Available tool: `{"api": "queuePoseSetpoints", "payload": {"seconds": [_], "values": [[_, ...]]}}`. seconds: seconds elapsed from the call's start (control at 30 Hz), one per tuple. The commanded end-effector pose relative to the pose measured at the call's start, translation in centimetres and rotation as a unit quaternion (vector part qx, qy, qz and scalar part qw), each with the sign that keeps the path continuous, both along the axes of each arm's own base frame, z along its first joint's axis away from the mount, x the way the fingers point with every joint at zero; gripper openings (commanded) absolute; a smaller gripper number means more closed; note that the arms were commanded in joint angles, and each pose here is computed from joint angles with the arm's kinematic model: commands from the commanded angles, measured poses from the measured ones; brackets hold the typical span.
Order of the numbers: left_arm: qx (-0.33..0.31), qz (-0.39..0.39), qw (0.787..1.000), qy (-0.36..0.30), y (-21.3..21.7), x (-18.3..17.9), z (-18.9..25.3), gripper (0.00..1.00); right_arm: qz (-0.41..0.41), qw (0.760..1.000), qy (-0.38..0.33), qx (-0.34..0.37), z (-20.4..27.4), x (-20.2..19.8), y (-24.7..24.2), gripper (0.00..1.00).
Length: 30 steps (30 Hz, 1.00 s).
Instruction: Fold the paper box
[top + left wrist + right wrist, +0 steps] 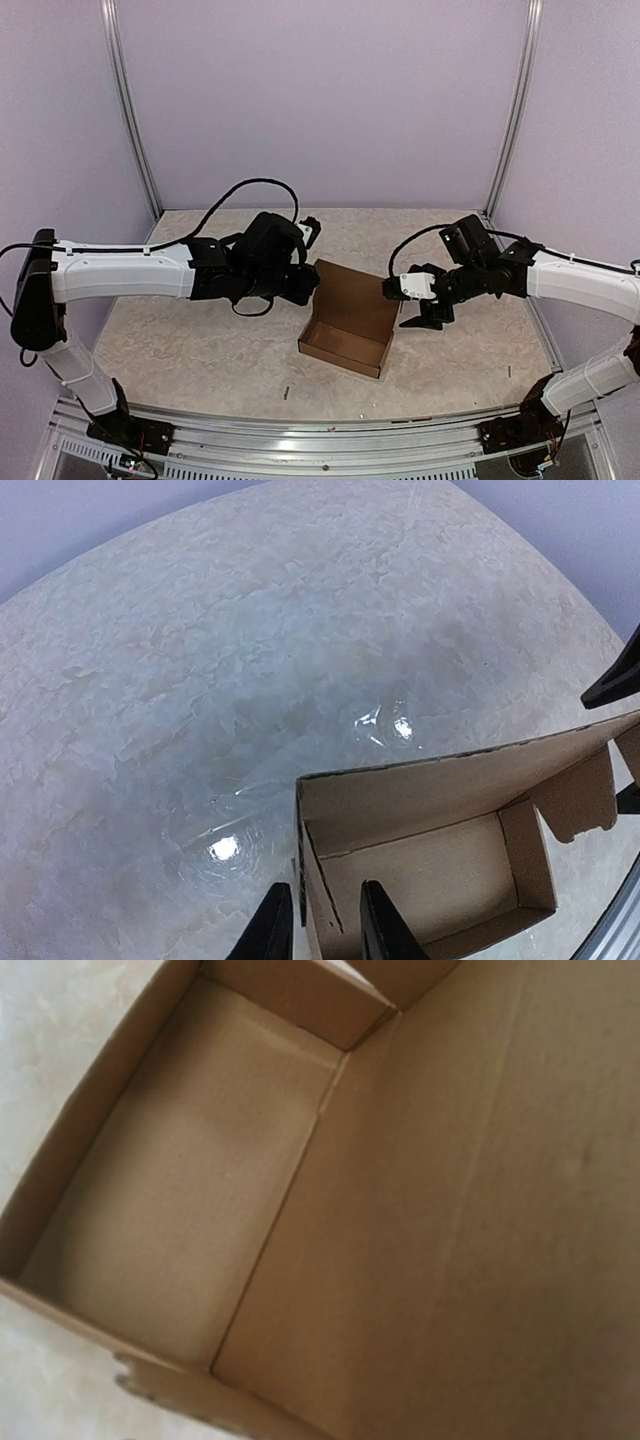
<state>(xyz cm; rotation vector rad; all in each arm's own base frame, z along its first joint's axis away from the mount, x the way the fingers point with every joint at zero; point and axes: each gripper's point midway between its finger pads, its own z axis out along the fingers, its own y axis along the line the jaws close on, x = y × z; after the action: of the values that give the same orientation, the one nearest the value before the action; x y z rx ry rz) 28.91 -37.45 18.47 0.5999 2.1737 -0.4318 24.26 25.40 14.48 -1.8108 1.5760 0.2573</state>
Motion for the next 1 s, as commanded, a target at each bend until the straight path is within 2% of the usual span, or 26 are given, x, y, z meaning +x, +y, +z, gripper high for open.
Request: {"api": "queuePoseSetpoints", "payload": {"seconds": [0.0, 0.27, 0.43, 0.7, 0.97], "values": [[0.001, -0.010, 1.000, 0.001, -0.4, 0.8, 0.1, 0.22, 0.000, 1.000, 0.000, 0.009, -0.1, -0.1, 0.0, 0.75], [-0.002, -0.014, 1.000, -0.012, -0.8, 1.5, 0.4, 0.14, -0.001, 1.000, 0.001, 0.015, -0.2, 0.0, 0.2, 0.74], [-0.005, -0.023, 1.000, -0.008, -1.1, 1.5, 0.2, 0.00, -0.002, 1.000, 0.006, 0.025, -0.1, 0.1, 0.6, 0.73], [-0.013, -0.022, 1.000, -0.004, -1.3, 1.2, -0.3, 0.00, -0.004, 1.000, -0.002, 0.021, -0.6, 0.2, 0.5, 0.69], [-0.010, -0.029, 0.999, 0.009, -1.6, -0.9, -1.9, 0.00, 0.036, 0.999, 0.012, 0.009, -0.6, -2.3, -0.2, 0.70]]}}
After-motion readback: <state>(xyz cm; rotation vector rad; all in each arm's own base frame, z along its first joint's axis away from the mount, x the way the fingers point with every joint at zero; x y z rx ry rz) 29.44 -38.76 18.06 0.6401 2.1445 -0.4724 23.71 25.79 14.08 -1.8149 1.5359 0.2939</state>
